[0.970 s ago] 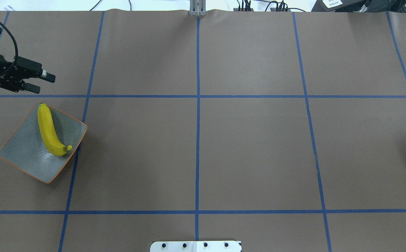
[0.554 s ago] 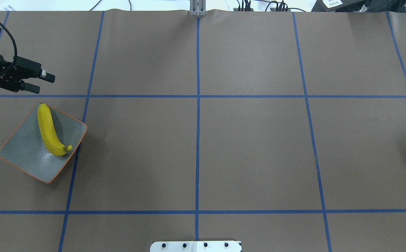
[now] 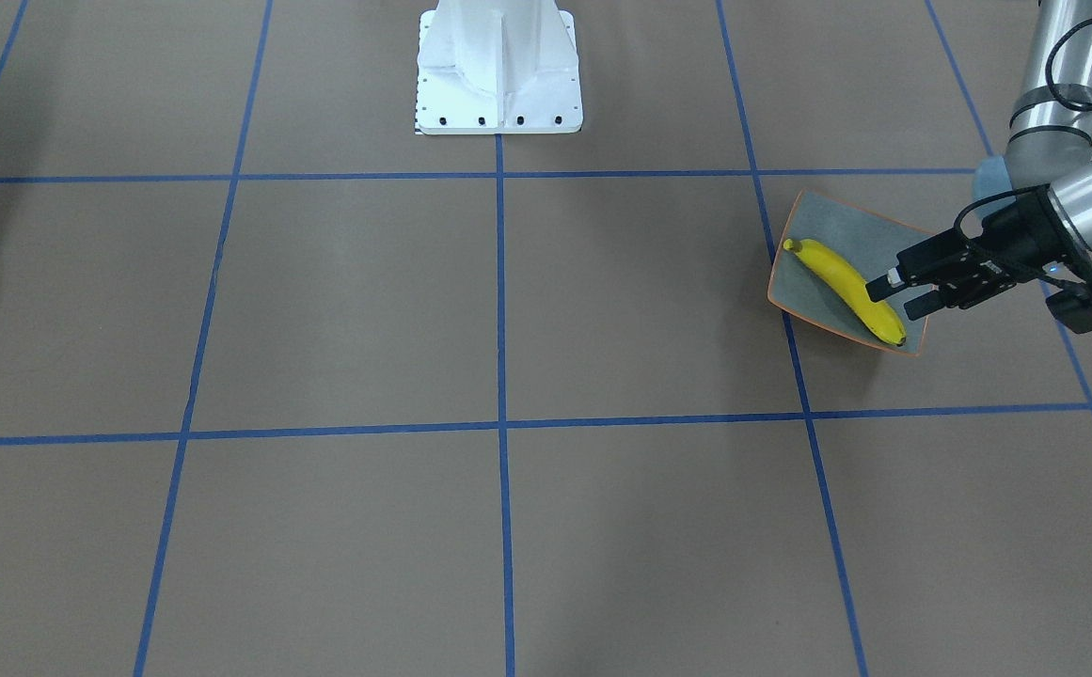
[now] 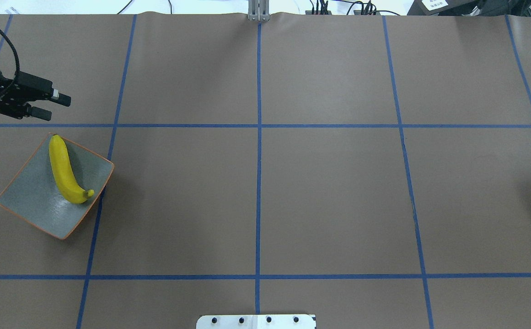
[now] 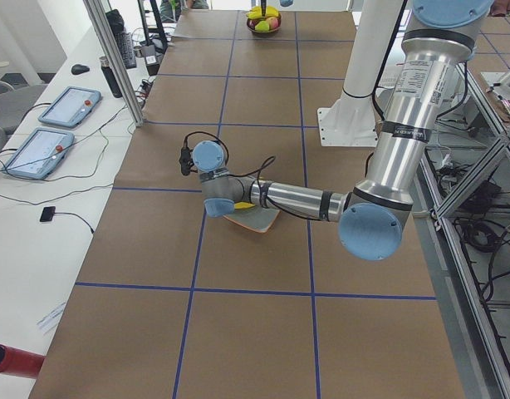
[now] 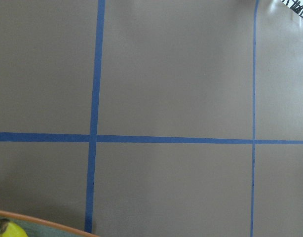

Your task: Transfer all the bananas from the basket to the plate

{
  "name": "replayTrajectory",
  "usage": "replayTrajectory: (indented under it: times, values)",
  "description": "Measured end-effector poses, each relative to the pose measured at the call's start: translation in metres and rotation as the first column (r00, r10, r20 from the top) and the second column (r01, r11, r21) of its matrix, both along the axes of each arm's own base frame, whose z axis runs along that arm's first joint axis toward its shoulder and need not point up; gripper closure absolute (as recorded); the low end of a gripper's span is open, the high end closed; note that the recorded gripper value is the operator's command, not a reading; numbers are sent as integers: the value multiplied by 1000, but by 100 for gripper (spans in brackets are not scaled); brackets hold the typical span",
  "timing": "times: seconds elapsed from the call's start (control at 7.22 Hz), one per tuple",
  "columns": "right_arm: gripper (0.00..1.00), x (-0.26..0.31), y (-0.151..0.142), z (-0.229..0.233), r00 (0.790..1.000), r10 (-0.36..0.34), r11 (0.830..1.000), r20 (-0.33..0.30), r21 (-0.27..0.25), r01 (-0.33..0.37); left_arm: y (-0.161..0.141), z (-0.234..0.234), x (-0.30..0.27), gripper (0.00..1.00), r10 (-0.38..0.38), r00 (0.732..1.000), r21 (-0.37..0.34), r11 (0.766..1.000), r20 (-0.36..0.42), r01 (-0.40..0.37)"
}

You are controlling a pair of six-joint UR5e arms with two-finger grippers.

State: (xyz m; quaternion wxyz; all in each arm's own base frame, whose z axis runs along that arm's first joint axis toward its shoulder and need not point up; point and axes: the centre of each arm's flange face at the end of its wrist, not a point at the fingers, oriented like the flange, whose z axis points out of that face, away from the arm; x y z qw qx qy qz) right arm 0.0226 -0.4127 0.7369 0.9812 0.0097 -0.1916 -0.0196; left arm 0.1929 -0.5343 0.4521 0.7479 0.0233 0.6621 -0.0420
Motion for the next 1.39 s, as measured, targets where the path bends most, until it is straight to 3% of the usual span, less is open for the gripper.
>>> replayTrajectory:
  times: [0.42, 0.83, 1.11, 1.39]
  values:
    - [100, 21, 2, -21, 999, -48, 997, 8, 60, 47, 2, -8, -1, 0, -6, 1000, -19, 1000, -10, 6]
    - [100, 27, -7, -91, 999, -41, 998, 18, 38, 40, 2, -6, 0, 0, -6, 1000, -25, 1000, -9, 6]
    - [100, 16, -39, -137, 996, -30, 999, 90, 47, 26, 1, -6, 1, 0, -5, 1000, -28, 1000, -7, 5]
    - [100, -17, -81, -193, 978, 32, 999, 205, 37, -40, -5, -11, 5, 0, -6, 1000, -37, 999, -3, 6]
